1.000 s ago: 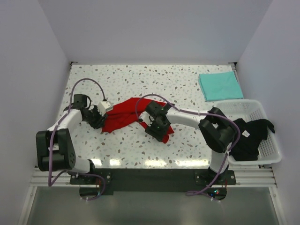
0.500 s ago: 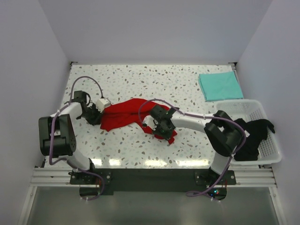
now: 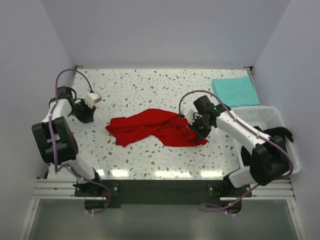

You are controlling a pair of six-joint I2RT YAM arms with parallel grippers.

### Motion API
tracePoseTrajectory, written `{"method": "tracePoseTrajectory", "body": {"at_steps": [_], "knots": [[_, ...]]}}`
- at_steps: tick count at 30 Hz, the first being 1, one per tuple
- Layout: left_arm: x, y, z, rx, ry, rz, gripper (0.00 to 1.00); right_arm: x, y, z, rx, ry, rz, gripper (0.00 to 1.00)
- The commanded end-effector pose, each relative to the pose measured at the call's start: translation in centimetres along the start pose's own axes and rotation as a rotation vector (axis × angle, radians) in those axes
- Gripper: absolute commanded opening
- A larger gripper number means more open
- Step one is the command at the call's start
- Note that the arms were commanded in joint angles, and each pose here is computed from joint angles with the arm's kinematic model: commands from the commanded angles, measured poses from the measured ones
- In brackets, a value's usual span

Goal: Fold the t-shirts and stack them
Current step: Flatten the tshirt out

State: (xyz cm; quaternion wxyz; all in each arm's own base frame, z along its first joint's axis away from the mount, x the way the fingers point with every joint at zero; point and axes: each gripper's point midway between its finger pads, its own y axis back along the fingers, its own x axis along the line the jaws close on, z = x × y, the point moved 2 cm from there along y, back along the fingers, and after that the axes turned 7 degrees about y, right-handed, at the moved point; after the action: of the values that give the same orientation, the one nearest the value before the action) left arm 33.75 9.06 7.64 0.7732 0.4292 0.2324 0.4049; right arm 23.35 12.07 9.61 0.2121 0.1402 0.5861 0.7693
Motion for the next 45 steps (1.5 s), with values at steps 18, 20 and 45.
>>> {"method": "tracePoseTrajectory", "body": {"at_steps": [18, 20, 45], "knots": [[-14.2, -6.0, 9.0, -0.097, -0.413, -0.172, 0.71, -1.9, 5.3, 0.4, -0.096, -0.068, -0.031, 0.0], [-14.4, -6.7, 8.6, -0.061, -0.418, -0.208, 0.66, -2.6, 5.7, 0.3, -0.101, -0.079, -0.062, 0.0], [-0.5, -1.1, 5.1, -0.133, 0.224, -0.219, 0.14, -11.7, 9.2, 4.6, -0.15, -0.156, -0.103, 0.0]]}}
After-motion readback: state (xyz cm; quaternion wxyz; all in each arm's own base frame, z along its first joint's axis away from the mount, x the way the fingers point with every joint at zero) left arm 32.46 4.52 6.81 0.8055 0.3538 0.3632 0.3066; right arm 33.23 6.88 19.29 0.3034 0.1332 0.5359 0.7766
